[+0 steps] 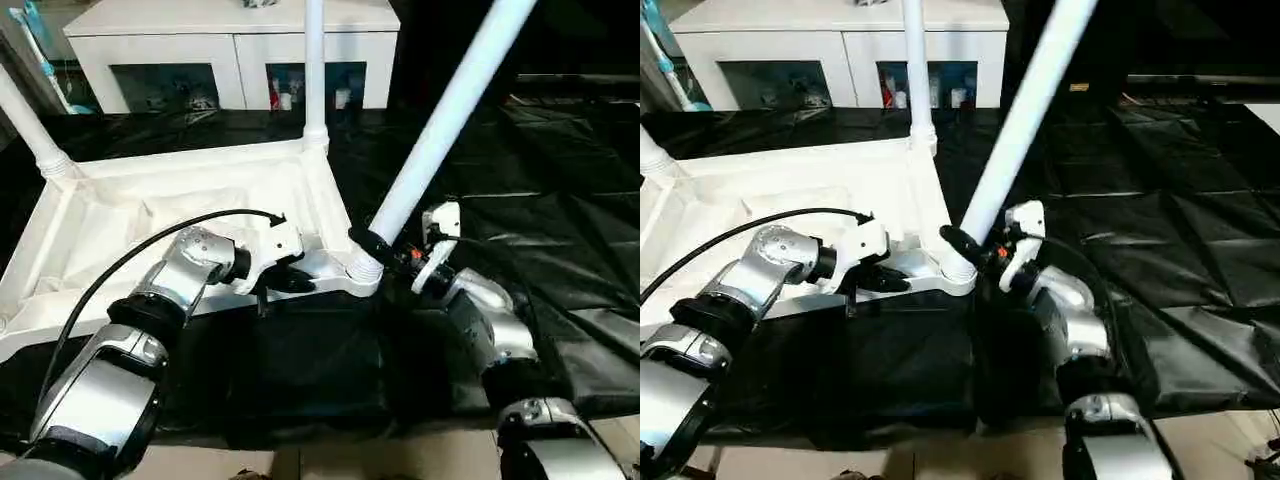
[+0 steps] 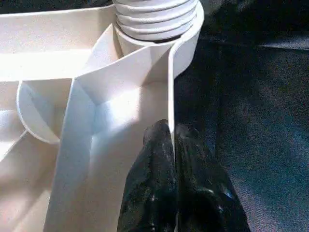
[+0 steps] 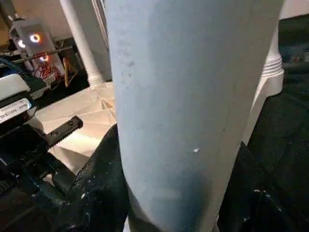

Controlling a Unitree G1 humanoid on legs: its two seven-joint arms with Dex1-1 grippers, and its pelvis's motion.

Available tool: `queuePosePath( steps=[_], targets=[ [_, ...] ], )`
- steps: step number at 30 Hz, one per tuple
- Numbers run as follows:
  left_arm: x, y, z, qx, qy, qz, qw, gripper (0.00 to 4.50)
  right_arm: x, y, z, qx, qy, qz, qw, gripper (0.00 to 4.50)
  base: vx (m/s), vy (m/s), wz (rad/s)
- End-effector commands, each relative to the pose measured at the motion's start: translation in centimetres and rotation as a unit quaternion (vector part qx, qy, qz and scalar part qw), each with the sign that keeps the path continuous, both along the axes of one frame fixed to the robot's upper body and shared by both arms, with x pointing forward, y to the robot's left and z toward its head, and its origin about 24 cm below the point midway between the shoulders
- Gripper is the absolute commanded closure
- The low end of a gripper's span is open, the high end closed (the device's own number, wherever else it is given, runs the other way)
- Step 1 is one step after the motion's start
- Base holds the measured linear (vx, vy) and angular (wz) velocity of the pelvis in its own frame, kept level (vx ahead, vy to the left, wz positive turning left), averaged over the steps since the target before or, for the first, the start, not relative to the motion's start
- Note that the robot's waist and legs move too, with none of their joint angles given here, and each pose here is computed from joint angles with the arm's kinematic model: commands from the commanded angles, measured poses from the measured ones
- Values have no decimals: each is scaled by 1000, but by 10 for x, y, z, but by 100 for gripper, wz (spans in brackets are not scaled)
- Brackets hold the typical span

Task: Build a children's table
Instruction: Insert table leg to table base

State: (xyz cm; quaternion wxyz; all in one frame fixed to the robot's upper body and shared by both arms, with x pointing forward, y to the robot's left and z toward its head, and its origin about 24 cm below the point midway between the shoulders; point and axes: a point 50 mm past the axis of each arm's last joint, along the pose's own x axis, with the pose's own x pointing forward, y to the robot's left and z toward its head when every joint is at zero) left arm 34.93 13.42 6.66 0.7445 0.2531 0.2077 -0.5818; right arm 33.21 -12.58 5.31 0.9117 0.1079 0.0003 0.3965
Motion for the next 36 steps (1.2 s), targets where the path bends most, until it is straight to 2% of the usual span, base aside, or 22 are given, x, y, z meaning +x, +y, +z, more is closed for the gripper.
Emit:
queuePosePath(
  steps=[1,4,6,7,14,19,22,32,36],
  targets=[
    [0,8,-6,25,7,19,999,450,-12,1,-28,-45,51,3,998,264,0,0,0],
    [0,9,-6,28,7,17,999,450,-14,4,-31,-65,52,16,996,264,0,0,0],
    [0,10,-6,31,8,15,999,450,-15,8,-32,-104,54,45,992,264,0,0,0],
    [0,10,-6,32,8,15,999,450,-15,9,-32,-109,55,49,991,264,0,0,0],
    [-1,12,-6,35,11,11,999,450,-2,12,-19,-154,62,82,983,264,0,0,0],
    [-1,12,-6,36,12,9,999,450,-1,14,-18,-164,81,111,977,264,0,0,0],
    [-1,14,-6,37,11,11,999,450,-4,12,-24,-174,90,124,973,264,0,0,0],
    [-2,16,-6,41,16,4,999,450,-11,10,-35,-144,111,138,974,264,0,0,0],
    [-3,17,-5,47,22,-17,998,450,-13,4,-37,-154,111,154,970,264,0,0,0]
  ],
)
